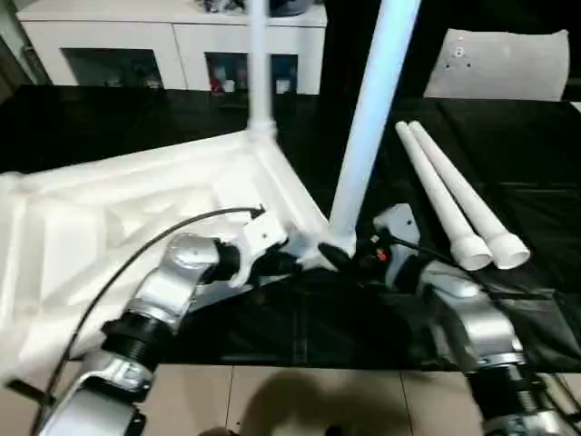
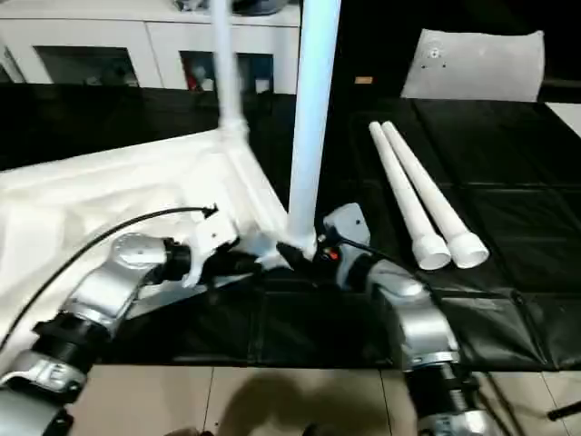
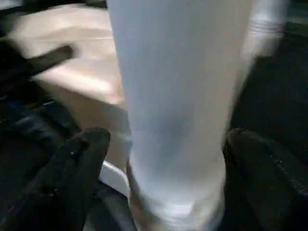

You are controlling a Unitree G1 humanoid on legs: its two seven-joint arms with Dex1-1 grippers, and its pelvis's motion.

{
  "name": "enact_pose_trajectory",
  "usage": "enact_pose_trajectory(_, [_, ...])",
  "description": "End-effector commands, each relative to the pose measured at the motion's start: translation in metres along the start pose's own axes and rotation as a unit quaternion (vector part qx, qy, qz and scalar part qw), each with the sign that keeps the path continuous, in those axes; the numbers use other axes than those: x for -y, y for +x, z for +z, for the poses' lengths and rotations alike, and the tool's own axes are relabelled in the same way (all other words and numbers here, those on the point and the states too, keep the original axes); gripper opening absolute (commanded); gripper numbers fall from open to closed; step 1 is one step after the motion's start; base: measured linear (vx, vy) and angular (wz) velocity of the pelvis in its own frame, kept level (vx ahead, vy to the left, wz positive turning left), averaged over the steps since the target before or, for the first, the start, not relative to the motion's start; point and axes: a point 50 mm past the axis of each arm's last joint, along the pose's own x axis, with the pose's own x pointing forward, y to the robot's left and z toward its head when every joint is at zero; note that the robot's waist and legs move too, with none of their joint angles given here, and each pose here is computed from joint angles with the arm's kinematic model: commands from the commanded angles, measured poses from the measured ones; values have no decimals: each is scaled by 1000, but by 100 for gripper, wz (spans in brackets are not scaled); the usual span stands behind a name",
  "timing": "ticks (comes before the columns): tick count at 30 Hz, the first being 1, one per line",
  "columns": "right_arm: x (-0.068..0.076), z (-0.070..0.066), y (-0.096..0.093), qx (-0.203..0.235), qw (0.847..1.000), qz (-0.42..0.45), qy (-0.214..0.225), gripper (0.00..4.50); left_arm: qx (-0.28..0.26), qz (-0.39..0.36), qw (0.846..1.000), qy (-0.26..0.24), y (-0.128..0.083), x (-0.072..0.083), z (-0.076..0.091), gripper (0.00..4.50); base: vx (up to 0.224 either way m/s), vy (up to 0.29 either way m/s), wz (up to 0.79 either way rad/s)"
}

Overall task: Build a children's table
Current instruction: Rotate leg to tighten

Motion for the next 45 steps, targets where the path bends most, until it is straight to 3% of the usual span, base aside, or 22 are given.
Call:
enact_pose_trajectory(1, [-1, 9, -10, -13, 997, 77, -26, 446, -8, -66, 997, 38, -7, 2, -1, 0, 0, 0, 0])
enact_pose_trajectory(9, [-8, 5, -17, -86, 974, 204, -55, 446, -46, -157, 984, 76, -19, 0, -3, 0, 0, 0, 0])
enact_pose_trajectory(17, [-9, 7, -8, -84, 967, 231, -61, 420, -64, -194, 973, 107, -18, -3, -1, 0, 0, 0, 0])
enact_pose_trajectory(29, [-11, 7, -4, -83, 962, 252, -61, 307, -67, -210, 968, 116, -16, -4, 0, 0, 0, 0, 0])
enact_pose_trajectory(35, [-12, 4, -5, -90, 959, 260, -65, 272, -70, -211, 968, 118, -16, -5, -1, 0, 0, 0, 0])
enact_pose_trajectory(45, [-16, 0, -3, -91, 958, 265, -59, 263, -71, -206, 970, 111, -16, -6, -6, 0, 0, 0, 0])
